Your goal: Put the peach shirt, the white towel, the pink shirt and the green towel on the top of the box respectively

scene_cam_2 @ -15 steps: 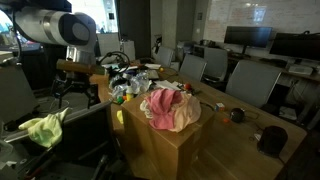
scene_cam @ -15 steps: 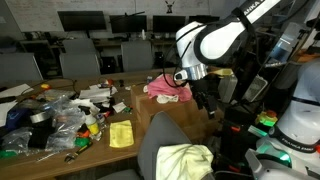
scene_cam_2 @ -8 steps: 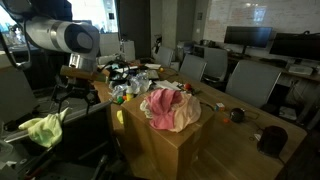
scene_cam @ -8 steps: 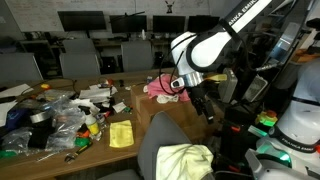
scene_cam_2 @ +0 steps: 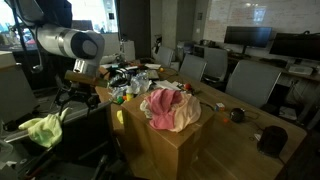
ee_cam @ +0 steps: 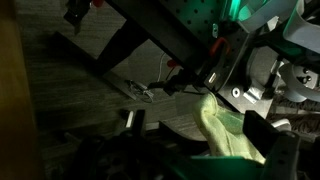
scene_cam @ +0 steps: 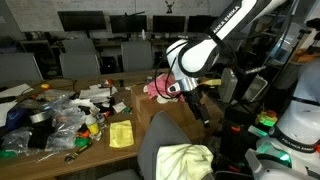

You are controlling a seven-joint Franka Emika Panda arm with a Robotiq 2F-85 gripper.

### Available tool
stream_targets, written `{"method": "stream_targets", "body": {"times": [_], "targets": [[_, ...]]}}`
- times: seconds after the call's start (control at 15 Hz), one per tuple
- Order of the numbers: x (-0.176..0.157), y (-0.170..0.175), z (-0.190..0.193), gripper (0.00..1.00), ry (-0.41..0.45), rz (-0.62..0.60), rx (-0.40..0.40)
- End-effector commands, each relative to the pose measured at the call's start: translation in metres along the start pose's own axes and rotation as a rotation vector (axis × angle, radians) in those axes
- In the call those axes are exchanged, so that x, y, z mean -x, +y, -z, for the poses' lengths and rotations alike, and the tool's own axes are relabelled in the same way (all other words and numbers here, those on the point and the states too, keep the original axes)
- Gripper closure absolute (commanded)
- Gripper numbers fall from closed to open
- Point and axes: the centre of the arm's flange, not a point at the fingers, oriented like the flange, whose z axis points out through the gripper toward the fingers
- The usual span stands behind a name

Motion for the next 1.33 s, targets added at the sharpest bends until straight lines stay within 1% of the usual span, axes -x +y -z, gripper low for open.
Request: {"method": "stream_targets", "body": {"times": [0.0, 0.2, 0.4, 0.6, 0.87, 1.07, 1.27], "targets": [[-0.007, 0.004, -0.011, 0.00, 0.025, -0.003, -0.008], [-0.009, 0.002, -0.023, 0.00, 0.045, -0.006, 0.023], [-0.009, -0.002, -0.035, 0.00, 0.064, -0.012, 0.083], [-0.008, -0.003, -0.058, 0.00, 0.048, -0.017, 0.107], [-0.010, -0.011, -0.083, 0.00, 0.025, -0.035, 0.116], [-0.020, -0.023, -0.088, 0.00, 0.020, -0.045, 0.123], [-0.033, -0.035, -0.083, 0.00, 0.022, -0.064, 0.125]]}}
